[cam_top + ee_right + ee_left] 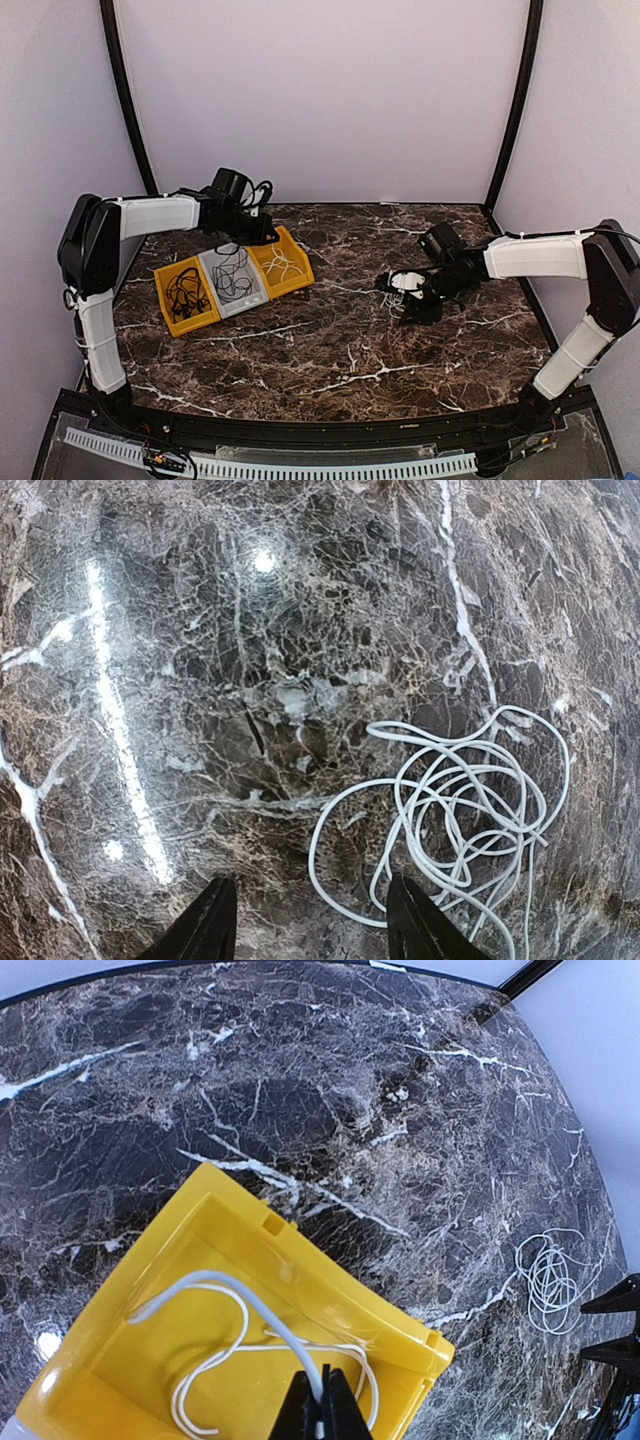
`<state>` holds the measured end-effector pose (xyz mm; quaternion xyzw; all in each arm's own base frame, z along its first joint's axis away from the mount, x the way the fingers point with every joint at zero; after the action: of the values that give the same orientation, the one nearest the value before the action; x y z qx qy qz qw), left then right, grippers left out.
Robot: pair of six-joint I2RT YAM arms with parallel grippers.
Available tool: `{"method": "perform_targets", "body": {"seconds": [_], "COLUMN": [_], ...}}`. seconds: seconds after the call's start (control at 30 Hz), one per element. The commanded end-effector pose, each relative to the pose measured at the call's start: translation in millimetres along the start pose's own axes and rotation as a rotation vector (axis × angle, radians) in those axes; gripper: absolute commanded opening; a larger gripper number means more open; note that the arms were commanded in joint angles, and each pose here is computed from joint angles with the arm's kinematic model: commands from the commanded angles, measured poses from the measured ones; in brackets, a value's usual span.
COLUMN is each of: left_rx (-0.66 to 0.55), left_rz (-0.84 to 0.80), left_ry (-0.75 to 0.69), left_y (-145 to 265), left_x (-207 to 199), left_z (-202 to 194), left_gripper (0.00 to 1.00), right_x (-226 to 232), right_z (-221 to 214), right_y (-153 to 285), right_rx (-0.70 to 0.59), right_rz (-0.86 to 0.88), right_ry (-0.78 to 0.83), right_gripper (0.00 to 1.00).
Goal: Untangle the cables
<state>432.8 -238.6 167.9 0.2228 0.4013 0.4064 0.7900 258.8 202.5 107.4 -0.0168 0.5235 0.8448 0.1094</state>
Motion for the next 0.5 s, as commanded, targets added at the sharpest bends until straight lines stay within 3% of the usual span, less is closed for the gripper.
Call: {"method": "perform_targets", "body": {"seconds": [0.0, 0.07, 0.3, 0.47], "left_rx": [0.034, 0.052, 0.096, 0.084], "left_rz": [-0.012, 0.004, 0.085, 0.195], "left_ry": [0.037, 0.041, -0.003, -0.078], "left_y": [0, -1, 11, 34], "left_x": [-6, -3, 0, -5], "left_z": [1, -4, -9, 6], "left_gripper": [0.0, 0.0, 0.17, 0.35], "right_x": [-2, -3, -29, -66], "right_z": [1, 3, 29, 20], "right_y": [1, 4, 50, 82], "right_rx": [-0.012, -0.025, -0.17, -0.232], "right_rz": [-0.01, -0.008, -0.048, -0.113], "right_ry": [0.003, -0.002, -0.054, -0.174], "right_gripper": [0.53, 0.53, 0.54, 0.56]}}
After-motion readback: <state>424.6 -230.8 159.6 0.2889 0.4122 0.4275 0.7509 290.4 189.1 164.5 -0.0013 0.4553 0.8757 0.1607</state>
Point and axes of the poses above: each gripper's point midway between its finger pads, its own y axis back along the fingers, its own x axis along the line the jaws close on, z = x × y, the point moved 6 cm from there along y, back along the fingers, and after that the axes turned 4 degrees about y, right-handed, at the moved point
